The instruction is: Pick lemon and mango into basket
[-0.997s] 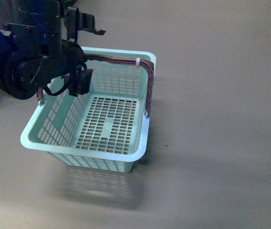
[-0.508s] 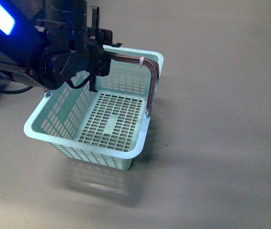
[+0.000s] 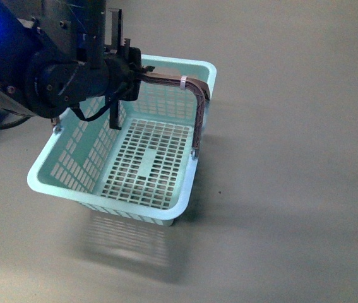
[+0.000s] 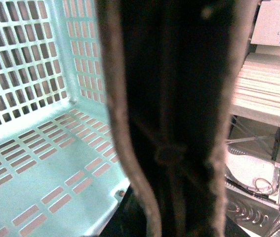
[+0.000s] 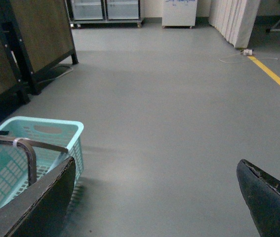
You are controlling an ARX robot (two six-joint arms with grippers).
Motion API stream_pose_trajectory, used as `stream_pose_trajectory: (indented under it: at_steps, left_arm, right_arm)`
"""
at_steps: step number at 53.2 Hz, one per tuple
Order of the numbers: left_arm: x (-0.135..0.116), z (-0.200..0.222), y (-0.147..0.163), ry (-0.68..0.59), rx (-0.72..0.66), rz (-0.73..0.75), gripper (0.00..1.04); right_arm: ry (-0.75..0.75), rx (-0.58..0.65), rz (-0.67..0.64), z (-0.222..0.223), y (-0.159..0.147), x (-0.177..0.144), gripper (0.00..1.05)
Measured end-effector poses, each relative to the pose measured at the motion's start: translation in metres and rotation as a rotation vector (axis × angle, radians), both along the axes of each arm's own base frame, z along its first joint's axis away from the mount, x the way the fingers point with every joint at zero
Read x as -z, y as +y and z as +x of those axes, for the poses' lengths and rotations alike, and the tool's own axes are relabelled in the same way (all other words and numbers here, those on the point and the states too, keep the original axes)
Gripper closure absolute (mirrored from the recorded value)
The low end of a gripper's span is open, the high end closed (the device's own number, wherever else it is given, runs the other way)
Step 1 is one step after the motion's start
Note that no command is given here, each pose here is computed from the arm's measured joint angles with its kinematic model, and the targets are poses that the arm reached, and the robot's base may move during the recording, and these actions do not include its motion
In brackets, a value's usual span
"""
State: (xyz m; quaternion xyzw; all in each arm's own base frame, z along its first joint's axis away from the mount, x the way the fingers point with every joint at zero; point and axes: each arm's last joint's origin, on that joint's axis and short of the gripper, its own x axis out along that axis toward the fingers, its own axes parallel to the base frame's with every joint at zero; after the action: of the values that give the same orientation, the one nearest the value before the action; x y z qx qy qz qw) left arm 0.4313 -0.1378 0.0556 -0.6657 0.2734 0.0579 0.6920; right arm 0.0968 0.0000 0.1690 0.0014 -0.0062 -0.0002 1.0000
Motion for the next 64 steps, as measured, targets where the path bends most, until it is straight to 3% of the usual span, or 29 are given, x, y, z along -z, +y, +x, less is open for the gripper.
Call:
stream_pose_trajectory:
  at_steps: [12, 26, 39, 64]
  left_arm:
    - [-0.077, -0.058, 0.018, -0.049, -0.002, -0.016, 0.99]
    - [-0.136, -0.110, 0.035, -0.136, -0.038, -0.045, 0.99]
    - [-0.164, -0.140, 0.038, -0.176, -0.046, -0.058, 0.99]
    - [-0.191, -0.185, 0.055, -0.219, -0.069, -0.086, 0.99]
  right_arm:
    - [0.000, 0.000, 0.000, 0.000, 0.000, 0.000, 0.09]
    - [0.000, 0.000, 0.000, 0.000, 0.000, 0.000, 0.09]
    - [0.000, 0.000, 0.000, 0.000, 0.000, 0.000, 0.09]
    - [0.000, 0.000, 0.000, 0.000, 0.000, 0.000, 0.09]
